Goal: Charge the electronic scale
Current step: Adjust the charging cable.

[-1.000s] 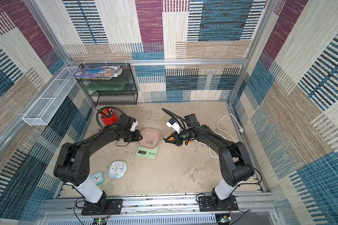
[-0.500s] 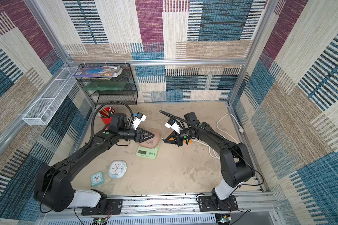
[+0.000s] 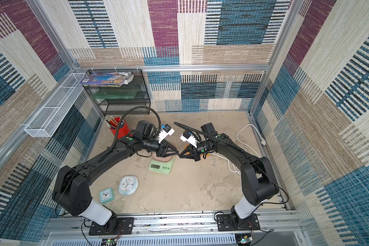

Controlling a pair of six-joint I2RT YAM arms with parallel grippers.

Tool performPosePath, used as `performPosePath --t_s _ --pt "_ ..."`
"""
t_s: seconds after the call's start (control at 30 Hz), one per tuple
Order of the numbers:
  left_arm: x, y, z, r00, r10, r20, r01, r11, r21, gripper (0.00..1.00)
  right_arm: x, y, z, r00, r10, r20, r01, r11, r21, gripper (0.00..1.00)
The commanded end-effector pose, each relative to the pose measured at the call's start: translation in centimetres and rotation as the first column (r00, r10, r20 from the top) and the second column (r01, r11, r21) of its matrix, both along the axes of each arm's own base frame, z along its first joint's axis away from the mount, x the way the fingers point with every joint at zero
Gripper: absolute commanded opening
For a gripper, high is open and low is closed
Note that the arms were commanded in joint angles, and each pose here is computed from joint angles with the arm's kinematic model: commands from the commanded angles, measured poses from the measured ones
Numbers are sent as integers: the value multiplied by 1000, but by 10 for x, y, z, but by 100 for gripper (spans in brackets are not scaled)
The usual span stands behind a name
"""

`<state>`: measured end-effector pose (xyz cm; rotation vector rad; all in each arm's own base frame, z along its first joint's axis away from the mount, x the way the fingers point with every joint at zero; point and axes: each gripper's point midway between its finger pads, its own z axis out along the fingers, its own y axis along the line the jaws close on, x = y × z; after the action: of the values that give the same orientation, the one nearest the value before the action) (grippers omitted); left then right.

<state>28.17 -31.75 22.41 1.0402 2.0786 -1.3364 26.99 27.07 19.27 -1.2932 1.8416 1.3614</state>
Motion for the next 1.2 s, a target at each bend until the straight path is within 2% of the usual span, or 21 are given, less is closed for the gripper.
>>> performPosePath --t_s 0.0,0.13,0.37,0.6,0.87,1.0,1.17 --pt "-7 -3 0 999 -43 -5 43 999 -3 39 0 1 11 999 15 30 -16 999 34 3" --pt "-10 -4 -4 998 -58 -9 58 998 7 32 1 0 14 999 3 36 -5 999 37 3" --pt "-5 -7 -3 999 -40 -12 40 999 -3 5 3 -3 21 998 -16 54 13 998 54 10" --pt "1 -13 13 1000 10 -5 -11 994 -113 0 10 -10 35 992 -102 75 93 989 115 22" --pt "5 -16 34 998 63 0 -61 973 -224 0 6 -23 62 965 -237 115 204 949 239 27" --pt "1 -18 39 999 50 9 -46 969 -243 0 2 -26 76 953 -277 127 227 923 310 32" --pt "-4 -23 42 1000 28 12 -24 967 -254 0 1 -23 81 951 -280 134 225 920 322 36"
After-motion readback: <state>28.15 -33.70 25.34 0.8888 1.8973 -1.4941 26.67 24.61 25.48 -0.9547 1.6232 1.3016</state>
